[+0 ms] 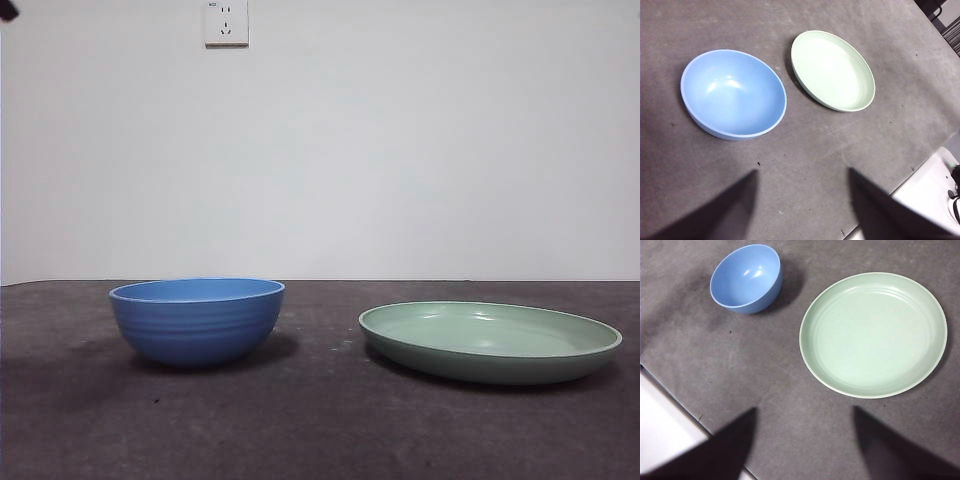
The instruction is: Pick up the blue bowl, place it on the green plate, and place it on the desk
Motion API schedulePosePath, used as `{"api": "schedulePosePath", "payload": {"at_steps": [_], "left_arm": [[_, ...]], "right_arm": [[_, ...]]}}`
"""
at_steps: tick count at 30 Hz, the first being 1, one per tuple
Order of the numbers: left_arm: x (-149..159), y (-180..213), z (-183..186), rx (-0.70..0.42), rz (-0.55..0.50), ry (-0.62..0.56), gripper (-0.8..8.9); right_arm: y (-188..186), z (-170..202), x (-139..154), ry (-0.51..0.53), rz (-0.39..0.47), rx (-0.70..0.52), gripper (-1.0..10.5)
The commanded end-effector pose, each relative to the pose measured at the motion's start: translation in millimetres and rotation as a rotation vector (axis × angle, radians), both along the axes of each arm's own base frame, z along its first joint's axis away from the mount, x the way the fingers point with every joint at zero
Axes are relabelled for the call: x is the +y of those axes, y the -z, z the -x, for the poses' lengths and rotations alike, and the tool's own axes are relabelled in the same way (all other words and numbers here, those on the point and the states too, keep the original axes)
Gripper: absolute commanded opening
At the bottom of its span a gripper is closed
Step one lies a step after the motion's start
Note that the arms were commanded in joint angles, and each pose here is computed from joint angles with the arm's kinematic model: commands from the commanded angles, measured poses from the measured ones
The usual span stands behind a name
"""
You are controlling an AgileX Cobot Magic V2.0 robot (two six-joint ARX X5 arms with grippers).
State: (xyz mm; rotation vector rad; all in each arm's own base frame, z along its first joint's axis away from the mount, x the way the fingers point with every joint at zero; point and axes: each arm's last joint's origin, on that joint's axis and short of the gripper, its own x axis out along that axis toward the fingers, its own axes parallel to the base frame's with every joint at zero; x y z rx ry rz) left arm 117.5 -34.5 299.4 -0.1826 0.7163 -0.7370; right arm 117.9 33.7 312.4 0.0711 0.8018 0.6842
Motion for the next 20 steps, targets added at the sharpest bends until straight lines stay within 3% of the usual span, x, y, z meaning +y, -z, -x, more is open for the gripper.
{"api": "schedulePosePath", "payload": {"at_steps": [1,11,20], "left_arm": [[-1,-7,-1,-0.037,-0.001,0.014,4.11],[-1,-9,-6,-0.021,-0.009,-0.016,4.09],[-11,-31,-37,0.005,-0.064,-0.057,4.06]], "right_arm": [[-4,-1,1,0.0,-0.008,-0.01,4.0],[-4,-1,1,0.0,-0.008,-0.011,4.0],[-4,-1,1,0.0,-0.008,-0.011,4.0]]}}
